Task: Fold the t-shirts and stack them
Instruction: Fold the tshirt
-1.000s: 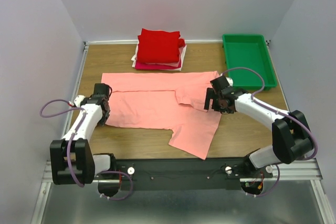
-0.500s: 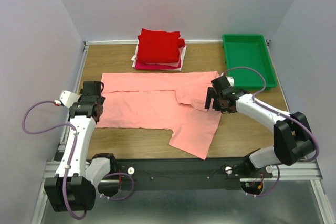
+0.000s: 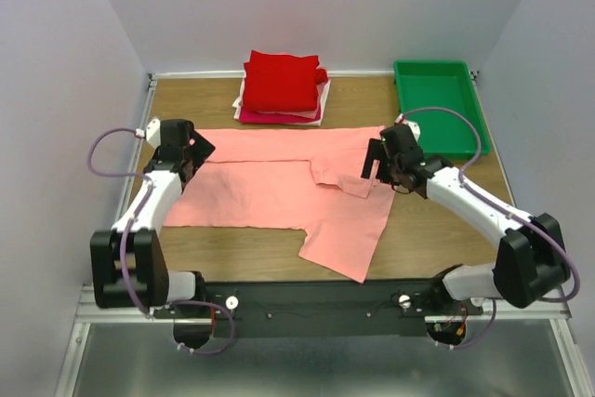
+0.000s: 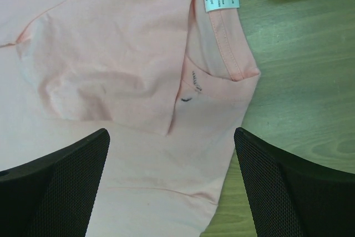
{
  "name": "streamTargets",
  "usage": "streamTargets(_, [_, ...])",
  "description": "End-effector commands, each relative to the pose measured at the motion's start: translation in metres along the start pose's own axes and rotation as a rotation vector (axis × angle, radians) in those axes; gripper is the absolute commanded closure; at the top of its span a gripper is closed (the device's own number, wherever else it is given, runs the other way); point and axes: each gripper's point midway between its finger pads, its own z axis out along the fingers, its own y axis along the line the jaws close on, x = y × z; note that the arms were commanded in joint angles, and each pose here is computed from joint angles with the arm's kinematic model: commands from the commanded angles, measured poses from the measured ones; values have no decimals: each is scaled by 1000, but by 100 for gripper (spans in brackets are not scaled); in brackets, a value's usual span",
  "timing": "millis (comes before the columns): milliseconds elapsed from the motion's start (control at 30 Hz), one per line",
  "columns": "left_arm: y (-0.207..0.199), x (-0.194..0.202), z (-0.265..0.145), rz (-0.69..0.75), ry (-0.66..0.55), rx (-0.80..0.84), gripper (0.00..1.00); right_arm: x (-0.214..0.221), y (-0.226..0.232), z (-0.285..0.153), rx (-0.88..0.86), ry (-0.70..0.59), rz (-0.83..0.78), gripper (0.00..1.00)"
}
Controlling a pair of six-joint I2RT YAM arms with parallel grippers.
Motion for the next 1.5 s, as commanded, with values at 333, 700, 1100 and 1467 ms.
streamTargets(333, [-15, 37, 106, 183, 177, -14, 2, -18, 21, 83, 92, 38, -12, 0])
streamTargets(700, [-7, 57, 142, 215, 257, -72, 12, 9, 6, 125, 141, 151, 8, 0])
streamTargets(1100, [-12, 42, 126, 210, 233, -87, 15, -19, 7, 116, 114, 99, -3, 0])
streamTargets(1467, [9, -2, 36, 39, 64, -164, 2, -35, 6, 54, 28, 0, 31, 0])
